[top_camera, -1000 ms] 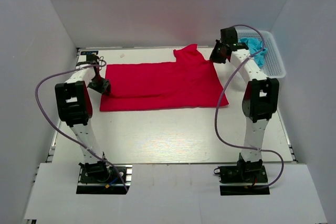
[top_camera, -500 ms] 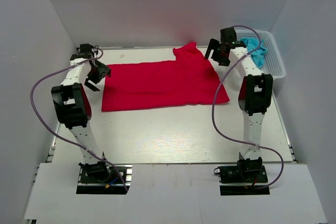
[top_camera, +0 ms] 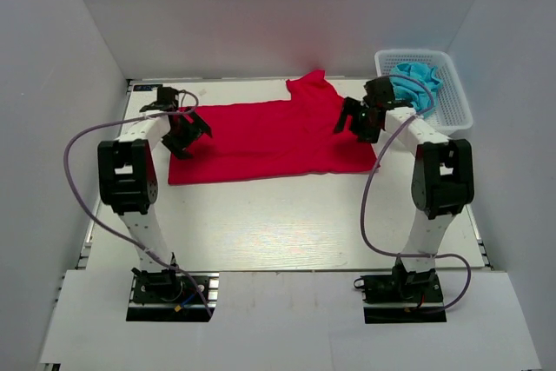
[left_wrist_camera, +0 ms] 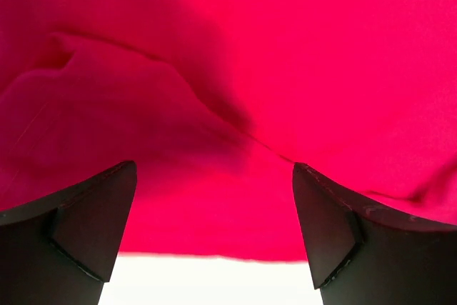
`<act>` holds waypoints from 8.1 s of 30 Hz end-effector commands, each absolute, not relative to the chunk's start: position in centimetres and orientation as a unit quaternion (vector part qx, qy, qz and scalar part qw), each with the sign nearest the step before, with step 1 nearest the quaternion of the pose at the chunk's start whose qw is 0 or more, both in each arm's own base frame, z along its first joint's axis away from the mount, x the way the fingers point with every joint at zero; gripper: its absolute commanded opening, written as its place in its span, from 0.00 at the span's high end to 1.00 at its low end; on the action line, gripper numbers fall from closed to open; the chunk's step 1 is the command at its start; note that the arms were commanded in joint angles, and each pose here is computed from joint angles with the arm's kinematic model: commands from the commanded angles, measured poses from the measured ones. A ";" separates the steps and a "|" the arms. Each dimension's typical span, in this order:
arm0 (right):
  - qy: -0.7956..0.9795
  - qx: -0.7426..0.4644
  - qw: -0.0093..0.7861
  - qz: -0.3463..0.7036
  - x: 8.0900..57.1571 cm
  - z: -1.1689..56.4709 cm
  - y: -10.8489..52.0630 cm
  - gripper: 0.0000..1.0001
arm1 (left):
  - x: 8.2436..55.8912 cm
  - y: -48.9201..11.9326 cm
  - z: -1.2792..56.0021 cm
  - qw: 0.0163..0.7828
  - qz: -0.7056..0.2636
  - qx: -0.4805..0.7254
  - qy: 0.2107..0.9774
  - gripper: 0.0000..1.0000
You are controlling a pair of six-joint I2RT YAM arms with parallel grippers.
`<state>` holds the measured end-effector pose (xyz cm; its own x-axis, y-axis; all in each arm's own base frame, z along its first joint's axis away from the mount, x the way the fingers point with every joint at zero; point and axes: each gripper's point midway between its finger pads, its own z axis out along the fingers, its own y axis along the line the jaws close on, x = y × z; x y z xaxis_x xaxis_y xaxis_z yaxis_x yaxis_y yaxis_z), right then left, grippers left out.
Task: Fold and stack the t-shirts
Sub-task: Fold the flattened tshirt in 1/3 of the way, then grap the side of the flattened tshirt furthest away from the robot with both arms, then fold the other side of the tshirt into a rectangle, then rotate the tshirt 90 degrees, then grab the bottom of the folded rectangular tshirt with both arms
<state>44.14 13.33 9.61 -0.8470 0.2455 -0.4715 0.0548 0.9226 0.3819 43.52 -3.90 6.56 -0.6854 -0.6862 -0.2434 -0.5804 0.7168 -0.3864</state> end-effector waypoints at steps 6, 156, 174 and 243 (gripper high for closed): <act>0.957 0.107 0.209 0.173 40.0 4.4 12.6 0.10 | 39.5 -3.8 2.1 0.138 -0.094 -0.341 0.925 0.00; 0.971 0.165 0.166 0.056 36.4 1.6 14.0 0.10 | 18.8 -5.6 -0.4 0.017 -0.024 -0.359 0.933 0.00; 0.836 -0.162 0.423 0.310 56.0 15.8 33.6 0.10 | 10.1 -27.3 17.6 -0.037 -0.406 0.078 0.910 0.00; 0.955 0.043 0.024 0.292 9.2 3.2 18.4 0.14 | 11.2 -29.6 1.7 0.054 -0.163 0.089 0.981 0.33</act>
